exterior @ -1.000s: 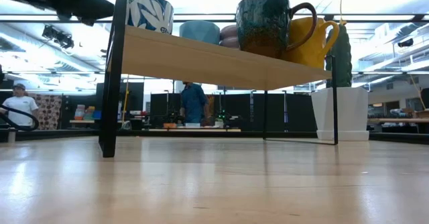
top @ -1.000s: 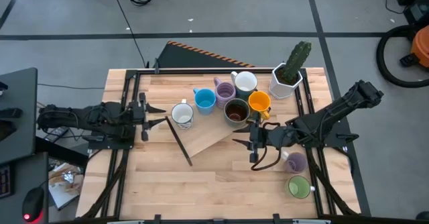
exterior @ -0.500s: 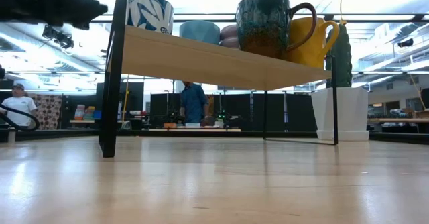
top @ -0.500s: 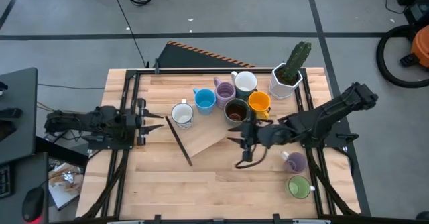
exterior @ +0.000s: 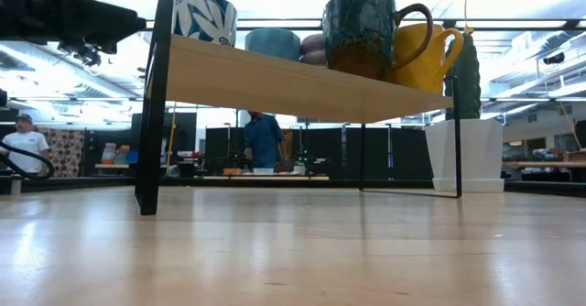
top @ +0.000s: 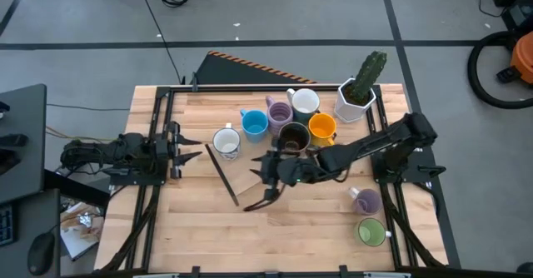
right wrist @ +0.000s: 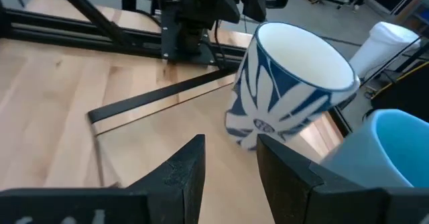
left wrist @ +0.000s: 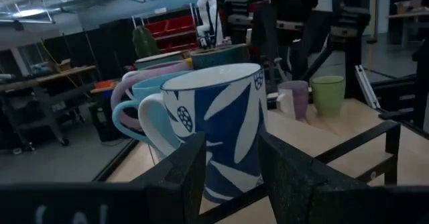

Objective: Place coffee mugs
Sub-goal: Put the green mug on the shelf

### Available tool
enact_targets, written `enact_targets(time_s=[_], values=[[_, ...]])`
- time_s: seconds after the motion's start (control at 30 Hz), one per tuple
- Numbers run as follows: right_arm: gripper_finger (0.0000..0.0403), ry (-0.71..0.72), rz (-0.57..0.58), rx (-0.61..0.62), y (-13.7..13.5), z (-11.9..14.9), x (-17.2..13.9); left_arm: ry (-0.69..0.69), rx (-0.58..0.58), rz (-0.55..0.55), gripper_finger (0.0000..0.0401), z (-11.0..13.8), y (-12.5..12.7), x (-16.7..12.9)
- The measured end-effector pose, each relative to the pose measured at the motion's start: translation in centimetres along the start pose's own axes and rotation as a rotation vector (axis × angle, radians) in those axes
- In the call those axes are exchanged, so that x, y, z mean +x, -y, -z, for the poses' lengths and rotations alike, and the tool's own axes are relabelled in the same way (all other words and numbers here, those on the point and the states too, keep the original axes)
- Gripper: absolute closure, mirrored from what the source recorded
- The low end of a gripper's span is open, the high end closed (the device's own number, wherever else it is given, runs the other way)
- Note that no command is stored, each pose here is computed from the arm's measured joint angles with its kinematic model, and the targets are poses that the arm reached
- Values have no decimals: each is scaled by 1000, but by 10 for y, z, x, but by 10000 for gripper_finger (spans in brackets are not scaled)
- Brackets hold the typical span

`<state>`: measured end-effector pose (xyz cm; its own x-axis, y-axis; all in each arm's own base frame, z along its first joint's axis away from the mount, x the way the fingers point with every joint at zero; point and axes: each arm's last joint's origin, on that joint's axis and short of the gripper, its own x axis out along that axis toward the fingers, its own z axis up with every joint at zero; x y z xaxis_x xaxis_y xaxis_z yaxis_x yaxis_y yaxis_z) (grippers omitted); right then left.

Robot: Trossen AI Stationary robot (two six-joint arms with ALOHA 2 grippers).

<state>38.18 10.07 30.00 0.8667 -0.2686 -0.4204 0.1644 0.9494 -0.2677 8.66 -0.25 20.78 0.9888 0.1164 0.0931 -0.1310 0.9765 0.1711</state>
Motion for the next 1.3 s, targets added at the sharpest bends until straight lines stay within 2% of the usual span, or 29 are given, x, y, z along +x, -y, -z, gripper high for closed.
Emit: enact_targets(time_s=[0.27,0.47,0.63,0.83,1.07,1.3], values=[[263,21,25,21,-1,6,27,29,-60,-5,260,3,1,2],[263,73,35,12,-5,6,38,131,-50,-28,260,7,2,4],[263,51,67,-10,-9,13,46,131,-39,-61,260,8,1,5],[263,27,132,-82,-12,18,48,128,-24,-64,260,7,1,6],[263,19,151,-183,-17,18,46,127,-44,-61,260,8,2,6],[263,47,66,-180,-18,16,47,131,-84,-64,260,7,1,6]])
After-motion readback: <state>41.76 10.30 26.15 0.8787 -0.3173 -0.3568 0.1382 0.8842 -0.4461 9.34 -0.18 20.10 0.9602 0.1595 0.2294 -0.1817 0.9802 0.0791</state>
